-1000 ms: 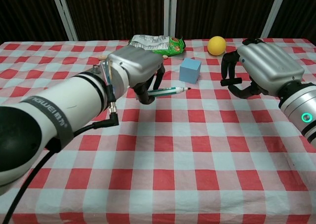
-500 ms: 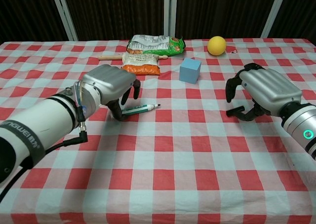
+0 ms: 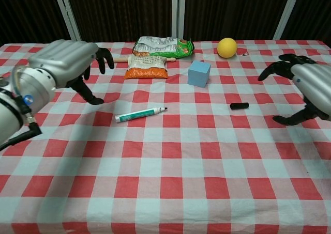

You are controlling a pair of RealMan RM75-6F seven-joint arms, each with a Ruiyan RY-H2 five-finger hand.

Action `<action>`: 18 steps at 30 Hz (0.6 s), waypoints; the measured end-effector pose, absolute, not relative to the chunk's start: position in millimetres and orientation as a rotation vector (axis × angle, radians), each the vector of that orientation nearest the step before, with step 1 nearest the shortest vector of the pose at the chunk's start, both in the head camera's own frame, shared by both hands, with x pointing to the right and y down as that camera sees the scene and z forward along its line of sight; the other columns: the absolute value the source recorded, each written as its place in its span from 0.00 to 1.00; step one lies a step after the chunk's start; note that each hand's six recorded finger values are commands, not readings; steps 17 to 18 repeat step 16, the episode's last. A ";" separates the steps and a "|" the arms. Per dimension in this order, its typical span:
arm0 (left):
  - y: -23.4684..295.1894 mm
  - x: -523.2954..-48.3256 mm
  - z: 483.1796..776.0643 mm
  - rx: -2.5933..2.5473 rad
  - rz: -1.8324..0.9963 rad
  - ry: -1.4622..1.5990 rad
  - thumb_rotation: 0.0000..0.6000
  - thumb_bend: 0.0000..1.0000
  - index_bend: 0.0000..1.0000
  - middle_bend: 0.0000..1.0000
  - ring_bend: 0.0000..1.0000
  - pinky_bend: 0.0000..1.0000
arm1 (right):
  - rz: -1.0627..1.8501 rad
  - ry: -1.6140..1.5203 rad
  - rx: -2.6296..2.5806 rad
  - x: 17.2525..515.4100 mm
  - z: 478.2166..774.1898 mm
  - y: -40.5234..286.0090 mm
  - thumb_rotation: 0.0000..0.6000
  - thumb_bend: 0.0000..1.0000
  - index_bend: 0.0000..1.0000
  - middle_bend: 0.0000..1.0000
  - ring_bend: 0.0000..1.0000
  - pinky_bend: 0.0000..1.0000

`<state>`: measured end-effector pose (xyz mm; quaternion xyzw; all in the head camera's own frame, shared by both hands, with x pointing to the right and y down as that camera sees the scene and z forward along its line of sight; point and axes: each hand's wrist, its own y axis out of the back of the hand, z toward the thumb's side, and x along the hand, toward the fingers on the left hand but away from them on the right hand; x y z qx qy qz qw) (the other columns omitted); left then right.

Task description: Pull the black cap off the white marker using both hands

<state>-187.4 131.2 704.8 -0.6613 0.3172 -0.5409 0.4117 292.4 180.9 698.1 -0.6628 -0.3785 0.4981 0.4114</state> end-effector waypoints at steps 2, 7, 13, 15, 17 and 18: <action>136.8 -201.1 699.7 -1.657 -1.325 0.827 1.00 0.09 0.22 0.15 0.10 0.19 | 1.271 -0.952 -1.645 310.4 690.3 194.5 1.00 0.05 0.23 0.17 0.00 0.00; 162.3 -250.3 684.5 -1.592 -1.273 0.946 1.00 0.09 0.21 0.15 0.10 0.17 | 1.331 -0.955 -1.636 343.2 676.9 231.5 1.00 0.05 0.19 0.14 0.00 0.00; 219.0 -315.2 674.0 -1.526 -1.375 1.094 1.00 0.09 0.21 0.15 0.10 0.17 | 1.340 -1.001 -1.642 355.4 663.4 258.9 1.00 0.05 0.17 0.14 0.00 0.00; 234.1 -326.6 669.9 -1.518 -1.391 1.124 1.00 0.09 0.21 0.15 0.10 0.17 | 1.329 -0.995 -1.636 354.3 660.7 260.9 1.00 0.05 0.17 0.14 0.00 0.00; 242.0 -331.9 667.4 -1.515 -1.395 1.137 1.00 0.09 0.21 0.15 0.10 0.17 | 1.326 -0.991 -1.633 354.0 659.5 261.8 1.00 0.05 0.17 0.14 0.00 0.00; 242.0 -331.9 667.4 -1.515 -1.395 1.137 1.00 0.09 0.21 0.15 0.10 0.17 | 1.326 -0.991 -1.633 354.0 659.5 261.8 1.00 0.05 0.17 0.14 0.00 0.00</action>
